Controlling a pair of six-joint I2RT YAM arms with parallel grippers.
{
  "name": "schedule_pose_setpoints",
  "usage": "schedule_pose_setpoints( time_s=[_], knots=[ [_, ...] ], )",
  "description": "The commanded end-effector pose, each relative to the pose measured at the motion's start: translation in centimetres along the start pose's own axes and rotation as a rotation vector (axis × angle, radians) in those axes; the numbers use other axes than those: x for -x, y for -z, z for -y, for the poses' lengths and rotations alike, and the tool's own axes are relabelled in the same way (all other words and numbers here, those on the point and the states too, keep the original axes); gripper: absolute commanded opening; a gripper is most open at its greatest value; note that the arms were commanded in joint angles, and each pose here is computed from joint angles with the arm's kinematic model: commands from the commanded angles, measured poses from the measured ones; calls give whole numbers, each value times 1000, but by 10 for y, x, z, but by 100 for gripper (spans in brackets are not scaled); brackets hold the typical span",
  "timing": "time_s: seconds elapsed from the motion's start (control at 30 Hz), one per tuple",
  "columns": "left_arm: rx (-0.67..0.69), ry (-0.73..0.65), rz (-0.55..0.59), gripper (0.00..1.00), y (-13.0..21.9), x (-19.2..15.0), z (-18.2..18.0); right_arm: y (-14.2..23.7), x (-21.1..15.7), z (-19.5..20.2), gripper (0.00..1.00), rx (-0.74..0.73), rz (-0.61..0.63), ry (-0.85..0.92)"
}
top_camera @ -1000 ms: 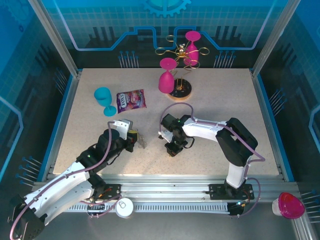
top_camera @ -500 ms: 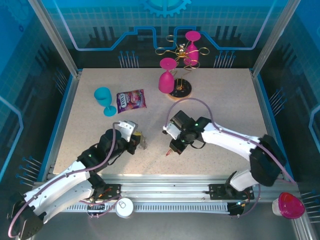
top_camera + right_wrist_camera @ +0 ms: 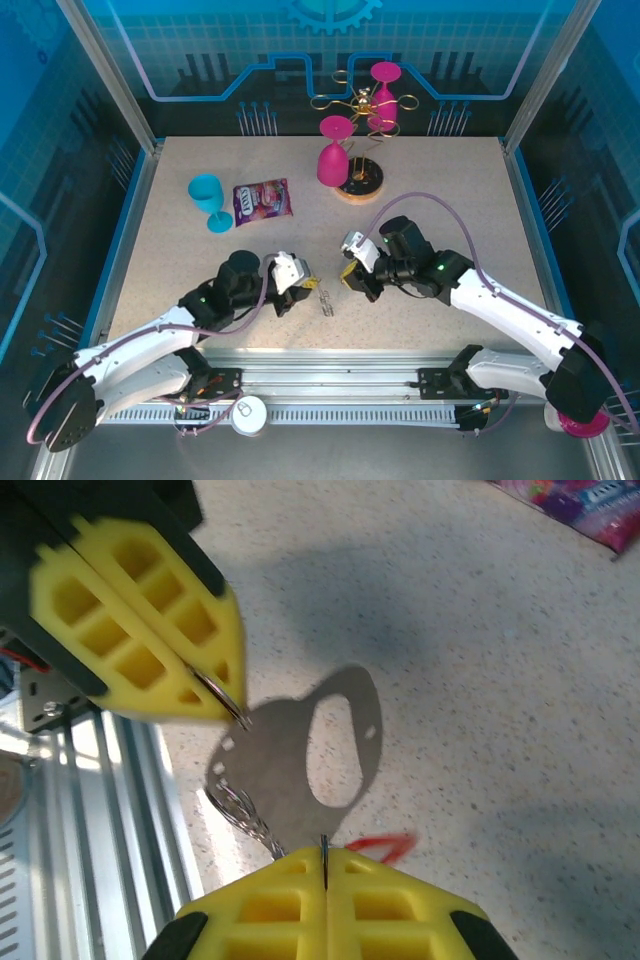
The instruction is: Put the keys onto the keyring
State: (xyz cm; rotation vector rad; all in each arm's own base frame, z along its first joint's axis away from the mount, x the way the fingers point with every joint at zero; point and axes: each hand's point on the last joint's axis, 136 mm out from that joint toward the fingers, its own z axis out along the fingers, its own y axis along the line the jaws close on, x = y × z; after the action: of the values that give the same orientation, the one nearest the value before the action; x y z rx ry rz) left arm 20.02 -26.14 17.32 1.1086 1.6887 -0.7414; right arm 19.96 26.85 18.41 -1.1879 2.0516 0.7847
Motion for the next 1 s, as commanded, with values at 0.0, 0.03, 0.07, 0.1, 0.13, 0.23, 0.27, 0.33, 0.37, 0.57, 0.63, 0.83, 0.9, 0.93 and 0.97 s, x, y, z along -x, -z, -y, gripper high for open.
schedule_pose_setpoints(
  time_s=[0.0, 0.03, 0.07, 0.1, 0.13, 0.23, 0.27, 0.33, 0.37, 0.57, 0.63, 0.83, 0.9, 0.93, 0.97],
  knots=[
    [-92, -120, 75, 0, -2, 12, 16, 5, 10, -17, 0, 100, 60, 59],
    [-92, -127, 81, 0, -2, 13, 17, 5, 10, -19, 0, 115, 59, 62],
    [-92, -132, 89, 0, -1, 14, 17, 6, 10, -21, 0, 126, 60, 64],
    [-95, -138, 97, 0, -1, 16, 18, 6, 11, -24, 0, 140, 62, 67],
    [-97, -143, 102, 0, 0, 16, 18, 6, 11, -25, 0, 149, 63, 67],
    [-104, -154, 107, 0, 2, 17, 20, 5, 14, -28, 0, 174, 71, 69],
    [-105, -158, 109, 0, 2, 17, 21, 5, 15, -29, 0, 182, 73, 68],
    [-106, -155, 111, 0, 2, 18, 21, 4, 18, -30, 0, 194, 80, 62],
    [-104, -152, 114, 0, 2, 19, 20, 3, 19, -31, 0, 202, 84, 58],
    [-111, -147, 114, 0, 2, 19, 23, 0, 23, -33, 0, 221, 101, 39],
    [-105, -156, 115, 0, 2, 19, 23, -1, 24, -34, 0, 231, 101, 33],
    [-101, -166, 123, 0, 3, 21, 23, -5, 22, -30, 0, 218, 91, 18],
    [-102, -169, 127, 0, 3, 22, 24, -7, 21, -29, 0, 213, 80, 12],
    [-101, -168, 127, 0, 3, 22, 24, -8, 20, -27, 0, 207, 77, 6],
    [-103, -171, 128, 0, 3, 22, 24, -10, 18, -26, 0, 202, 70, -3]
  ],
)
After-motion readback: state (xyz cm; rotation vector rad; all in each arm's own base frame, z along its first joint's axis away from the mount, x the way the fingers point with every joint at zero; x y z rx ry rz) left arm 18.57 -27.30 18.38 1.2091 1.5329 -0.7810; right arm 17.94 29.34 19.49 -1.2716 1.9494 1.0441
